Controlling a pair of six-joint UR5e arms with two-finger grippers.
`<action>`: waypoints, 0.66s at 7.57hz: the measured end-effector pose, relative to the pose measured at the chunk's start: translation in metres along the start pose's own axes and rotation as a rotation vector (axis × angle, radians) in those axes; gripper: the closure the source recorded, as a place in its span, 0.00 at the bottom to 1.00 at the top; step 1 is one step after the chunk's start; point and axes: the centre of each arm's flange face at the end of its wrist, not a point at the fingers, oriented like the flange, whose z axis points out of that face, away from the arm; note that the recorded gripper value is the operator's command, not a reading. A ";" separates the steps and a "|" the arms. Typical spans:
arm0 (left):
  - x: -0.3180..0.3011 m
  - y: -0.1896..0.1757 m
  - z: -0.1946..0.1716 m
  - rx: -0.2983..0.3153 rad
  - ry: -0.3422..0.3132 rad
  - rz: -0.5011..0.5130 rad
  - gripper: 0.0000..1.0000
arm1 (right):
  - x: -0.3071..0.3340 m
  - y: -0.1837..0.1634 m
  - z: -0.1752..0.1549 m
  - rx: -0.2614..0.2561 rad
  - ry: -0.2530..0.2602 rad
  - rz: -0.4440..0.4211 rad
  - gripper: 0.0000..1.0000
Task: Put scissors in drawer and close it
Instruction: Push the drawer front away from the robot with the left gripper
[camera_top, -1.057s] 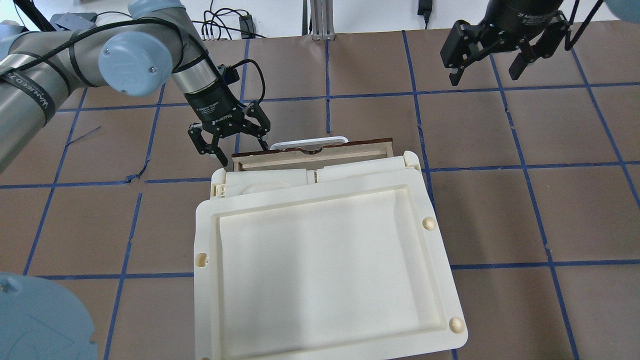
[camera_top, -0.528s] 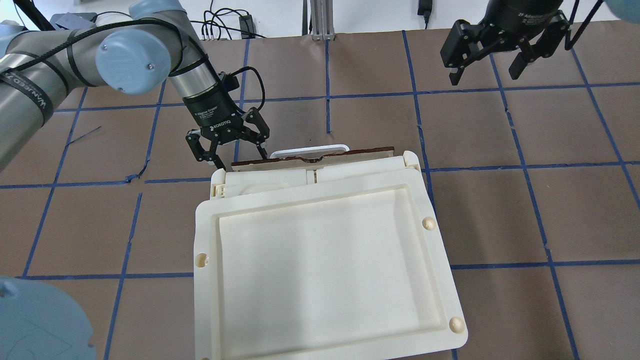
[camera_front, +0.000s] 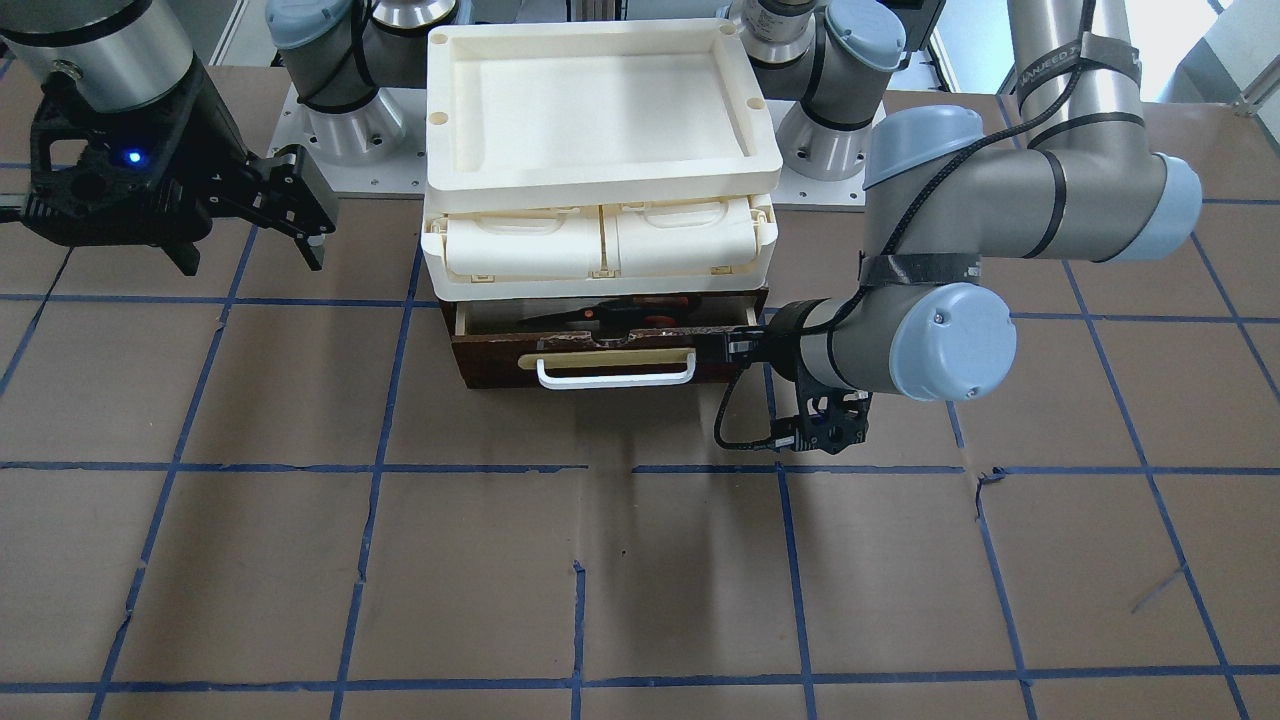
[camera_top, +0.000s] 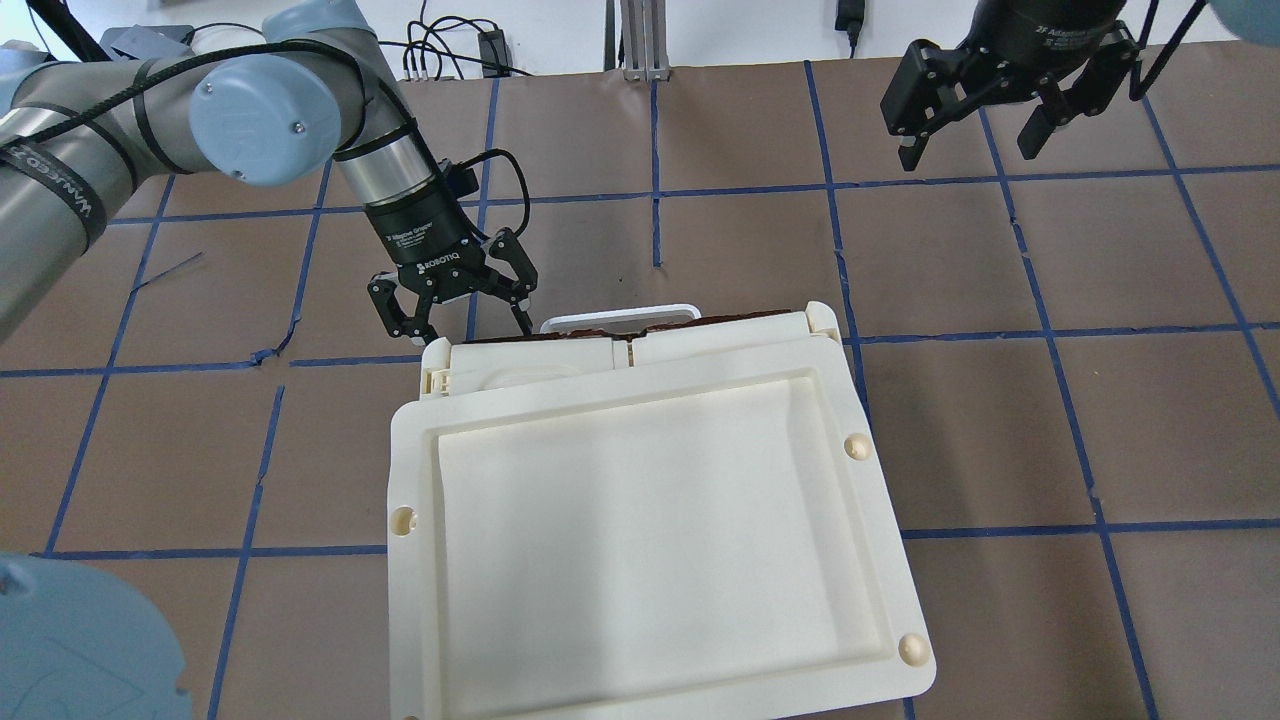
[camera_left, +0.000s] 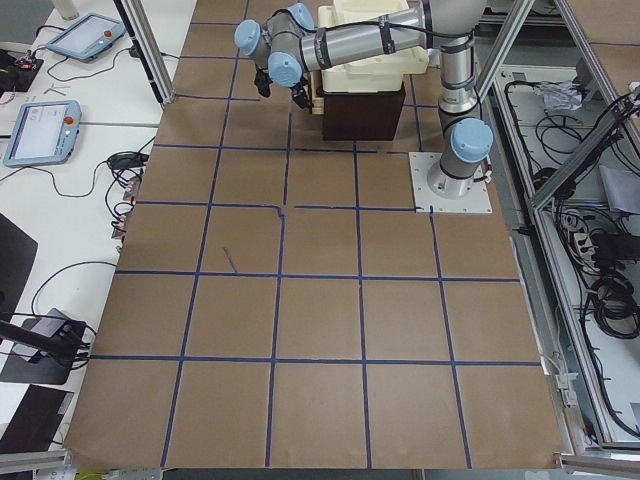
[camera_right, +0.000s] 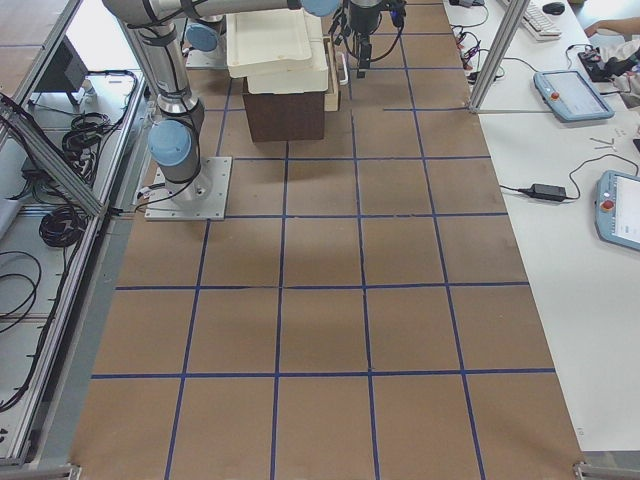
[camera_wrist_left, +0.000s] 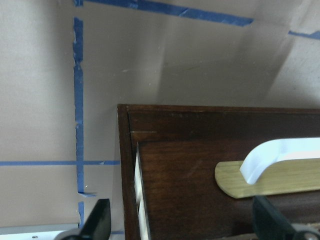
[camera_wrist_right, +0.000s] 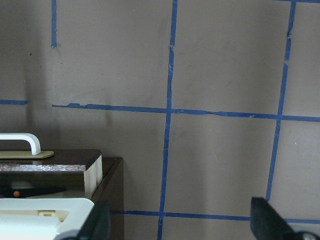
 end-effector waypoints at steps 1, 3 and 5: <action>-0.001 0.002 0.005 -0.025 -0.003 -0.004 0.00 | 0.000 0.000 0.000 0.000 -0.001 0.000 0.00; -0.005 0.006 0.020 -0.072 -0.009 -0.009 0.00 | 0.000 0.000 -0.001 0.002 0.000 0.000 0.00; -0.007 0.009 0.026 -0.092 -0.010 -0.013 0.00 | -0.001 0.001 -0.001 0.002 -0.001 -0.001 0.00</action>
